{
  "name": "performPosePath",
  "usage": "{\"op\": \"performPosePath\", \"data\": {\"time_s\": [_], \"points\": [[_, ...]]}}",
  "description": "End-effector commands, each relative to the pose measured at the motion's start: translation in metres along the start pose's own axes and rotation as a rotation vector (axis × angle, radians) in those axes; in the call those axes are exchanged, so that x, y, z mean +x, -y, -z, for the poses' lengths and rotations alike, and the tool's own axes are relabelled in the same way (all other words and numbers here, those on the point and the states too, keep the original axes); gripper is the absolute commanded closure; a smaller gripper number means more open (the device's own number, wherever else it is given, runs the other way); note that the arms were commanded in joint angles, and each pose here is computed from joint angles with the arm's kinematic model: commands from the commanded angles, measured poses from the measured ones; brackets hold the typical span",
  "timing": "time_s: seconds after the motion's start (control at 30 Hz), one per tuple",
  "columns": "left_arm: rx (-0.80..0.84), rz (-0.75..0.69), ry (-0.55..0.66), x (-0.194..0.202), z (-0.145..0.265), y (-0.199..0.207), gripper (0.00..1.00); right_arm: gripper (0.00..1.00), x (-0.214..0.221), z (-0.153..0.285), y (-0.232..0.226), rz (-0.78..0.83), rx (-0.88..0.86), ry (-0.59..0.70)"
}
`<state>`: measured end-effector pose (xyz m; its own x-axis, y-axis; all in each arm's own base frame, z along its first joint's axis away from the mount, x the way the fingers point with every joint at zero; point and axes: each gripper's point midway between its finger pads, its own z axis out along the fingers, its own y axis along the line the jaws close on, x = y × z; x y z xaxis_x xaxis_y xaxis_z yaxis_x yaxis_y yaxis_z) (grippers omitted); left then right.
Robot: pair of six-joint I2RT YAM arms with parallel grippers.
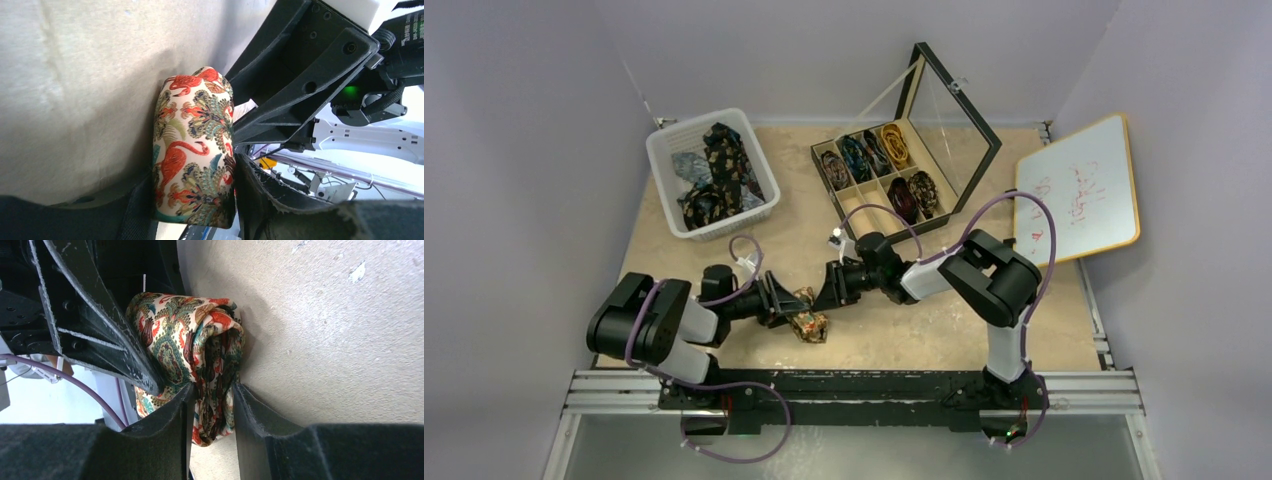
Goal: Roll the ties
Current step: Pick up the tie at the center of the board.
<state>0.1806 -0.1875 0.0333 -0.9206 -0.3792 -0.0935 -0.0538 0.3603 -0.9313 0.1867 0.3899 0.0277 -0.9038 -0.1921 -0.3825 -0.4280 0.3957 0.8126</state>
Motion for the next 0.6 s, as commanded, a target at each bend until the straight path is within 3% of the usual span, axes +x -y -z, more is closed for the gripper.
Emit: {"op": "performPosePath", "data": {"time_s": [0.0,0.2,0.37,0.47,0.57], "points": [[0.042,-0.076,-0.017,-0.002,-0.011,0.013,0.53,0.65,0.000,-0.005,-0.003,0.032,-0.027,-0.024],[0.026,-0.066,0.015,-0.006,-0.011,0.010,0.68,0.65,0.004,-0.002,0.000,0.027,-0.016,-0.036],[0.058,-0.091,0.024,-0.008,-0.010,0.020,0.89,0.63,0.006,0.005,-0.006,0.022,-0.024,-0.037],[0.074,-0.113,0.031,-0.008,-0.007,0.027,1.00,0.56,-0.009,0.020,-0.019,0.046,-0.045,0.017],[0.075,-0.147,0.048,-0.011,-0.004,0.035,1.00,0.42,-0.024,0.043,-0.028,0.054,-0.085,0.080]]}}
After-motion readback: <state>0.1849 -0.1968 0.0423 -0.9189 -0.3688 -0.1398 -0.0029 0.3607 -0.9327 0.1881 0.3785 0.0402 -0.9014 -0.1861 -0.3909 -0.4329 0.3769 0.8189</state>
